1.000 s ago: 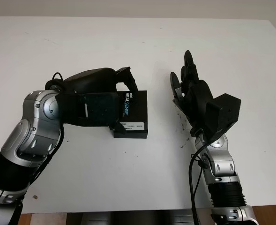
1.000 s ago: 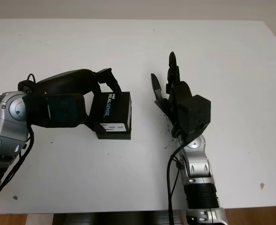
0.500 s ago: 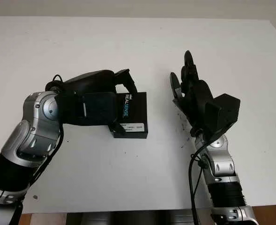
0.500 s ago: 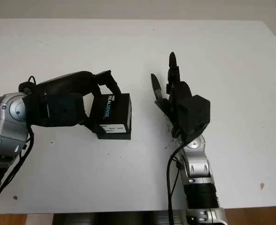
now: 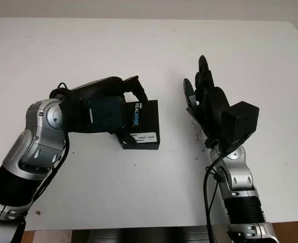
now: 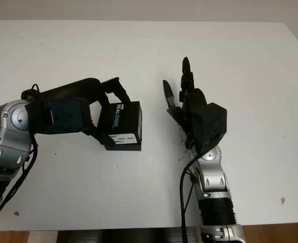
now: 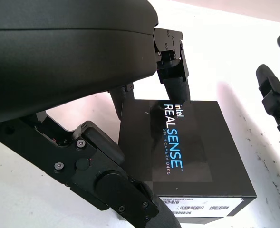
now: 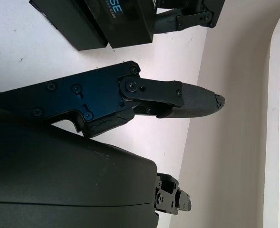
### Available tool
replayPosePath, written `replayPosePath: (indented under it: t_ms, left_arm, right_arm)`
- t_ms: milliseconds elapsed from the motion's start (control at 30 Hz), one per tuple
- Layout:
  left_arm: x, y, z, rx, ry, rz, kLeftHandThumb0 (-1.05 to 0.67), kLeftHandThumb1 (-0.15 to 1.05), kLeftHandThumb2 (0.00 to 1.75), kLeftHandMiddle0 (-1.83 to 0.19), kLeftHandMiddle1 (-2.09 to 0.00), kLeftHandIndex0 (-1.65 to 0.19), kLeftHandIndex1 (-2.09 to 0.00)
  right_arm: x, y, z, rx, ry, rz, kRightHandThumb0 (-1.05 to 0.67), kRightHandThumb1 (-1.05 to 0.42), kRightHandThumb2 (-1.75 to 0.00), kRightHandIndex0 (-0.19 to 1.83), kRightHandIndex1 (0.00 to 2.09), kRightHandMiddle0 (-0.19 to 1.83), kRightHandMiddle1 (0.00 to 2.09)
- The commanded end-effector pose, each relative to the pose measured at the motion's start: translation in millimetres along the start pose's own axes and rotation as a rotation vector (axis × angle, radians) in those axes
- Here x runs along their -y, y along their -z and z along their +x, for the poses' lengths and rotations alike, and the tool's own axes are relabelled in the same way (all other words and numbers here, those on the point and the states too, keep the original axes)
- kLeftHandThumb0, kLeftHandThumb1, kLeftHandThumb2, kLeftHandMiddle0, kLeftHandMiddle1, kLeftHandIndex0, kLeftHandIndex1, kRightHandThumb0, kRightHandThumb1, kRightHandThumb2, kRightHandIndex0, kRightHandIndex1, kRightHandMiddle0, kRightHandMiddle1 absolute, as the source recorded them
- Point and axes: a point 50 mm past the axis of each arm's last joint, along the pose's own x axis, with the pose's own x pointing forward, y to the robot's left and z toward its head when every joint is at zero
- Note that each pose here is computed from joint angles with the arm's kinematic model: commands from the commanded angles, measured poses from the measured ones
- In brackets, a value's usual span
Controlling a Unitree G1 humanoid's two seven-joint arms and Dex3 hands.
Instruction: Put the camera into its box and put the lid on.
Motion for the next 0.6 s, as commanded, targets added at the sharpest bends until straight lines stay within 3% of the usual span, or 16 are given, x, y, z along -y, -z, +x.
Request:
replayPosePath:
  t_ms: [0,567]
  left_arm:
    - [0.0,-3.4,0.5,0.008,0.001,0.009,-0.17,0.96,0.05,-0.25,-1.77,-0.16,-1.78]
    - [7.1,-3.5,2.6,0.007,0.018,0.005,-0.18,0.94,0.05,-0.28,-1.91,-0.18,-1.80]
  right_arm:
    - [-0.4,-1.8,-0.6,0.012,0.002,-0.001,-0.73,-1.05,-0.48,-0.19,0.05,-0.15,0.05]
    - [-1.1,-1.3,-0.6,0.013,0.003,-0.005,-0.74,-1.05,-0.48,-0.18,0.06,-0.14,0.06]
